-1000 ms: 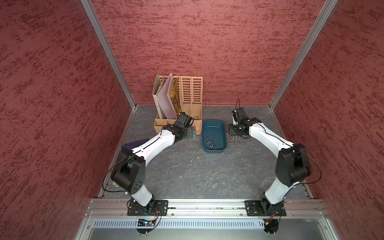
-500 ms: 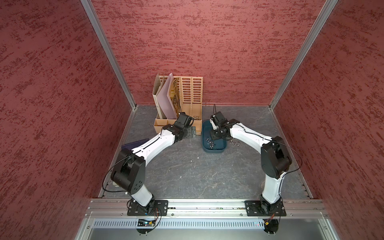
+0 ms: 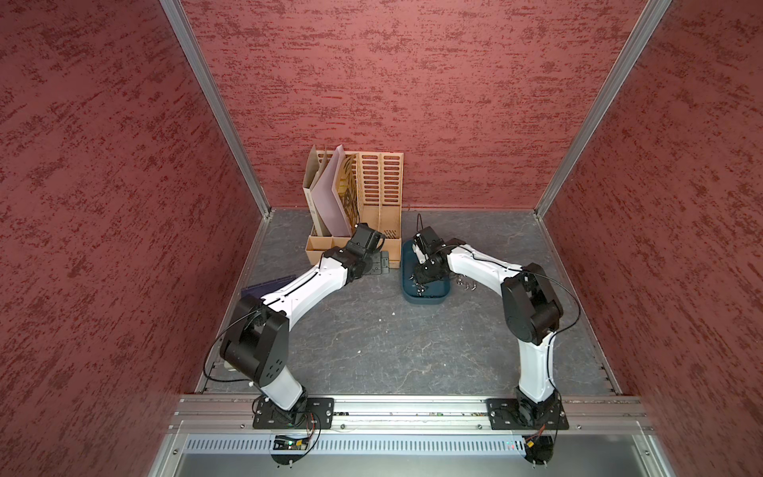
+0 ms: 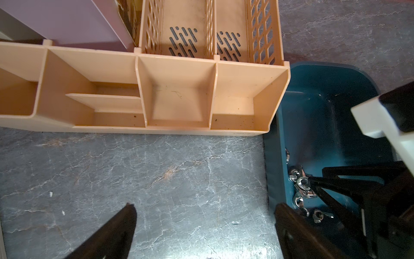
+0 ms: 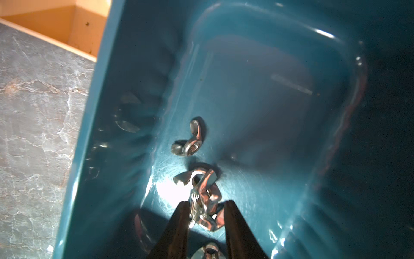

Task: Take out the wing nut from the storage box
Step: Pick up the wing nut from the storage box.

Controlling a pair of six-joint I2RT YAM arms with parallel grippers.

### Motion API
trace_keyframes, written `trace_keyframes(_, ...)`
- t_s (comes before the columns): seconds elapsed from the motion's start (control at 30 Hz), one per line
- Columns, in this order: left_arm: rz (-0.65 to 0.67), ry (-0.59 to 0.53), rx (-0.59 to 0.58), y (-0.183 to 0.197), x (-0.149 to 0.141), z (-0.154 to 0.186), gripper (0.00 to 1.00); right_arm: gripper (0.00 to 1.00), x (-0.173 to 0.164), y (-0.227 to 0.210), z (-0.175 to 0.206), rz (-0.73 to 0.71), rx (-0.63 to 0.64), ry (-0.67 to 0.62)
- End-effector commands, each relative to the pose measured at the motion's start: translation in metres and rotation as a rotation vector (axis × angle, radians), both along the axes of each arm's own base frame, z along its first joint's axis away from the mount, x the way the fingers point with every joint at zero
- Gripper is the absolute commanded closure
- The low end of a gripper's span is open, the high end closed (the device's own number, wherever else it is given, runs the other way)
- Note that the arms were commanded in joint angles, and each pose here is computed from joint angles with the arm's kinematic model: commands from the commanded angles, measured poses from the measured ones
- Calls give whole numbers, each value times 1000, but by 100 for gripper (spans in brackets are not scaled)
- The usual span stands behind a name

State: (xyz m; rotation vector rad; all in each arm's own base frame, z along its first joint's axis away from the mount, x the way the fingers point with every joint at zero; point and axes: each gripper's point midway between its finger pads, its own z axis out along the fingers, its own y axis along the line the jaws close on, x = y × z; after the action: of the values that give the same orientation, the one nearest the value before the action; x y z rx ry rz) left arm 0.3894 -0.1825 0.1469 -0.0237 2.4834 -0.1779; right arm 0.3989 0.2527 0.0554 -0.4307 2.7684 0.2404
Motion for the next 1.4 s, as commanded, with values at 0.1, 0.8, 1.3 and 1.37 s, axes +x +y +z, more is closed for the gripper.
trace_keyframes(0.1,5,-15,10,5,-1,4,0,68,-3,-3,-15,1,-50,49)
trace_keyframes(0.8,17,-14,11,11,-3,2,0,89,23,-6,12,-35,-68,-43)
trace_keyframes(1.3,16,-11,9,11,-3,1,0,92,28,-18,48,-83,-13,-108)
trace_keyframes(1.37,15,-9,7,10,-3,0,0,92,28,-22,61,-91,1,-128)
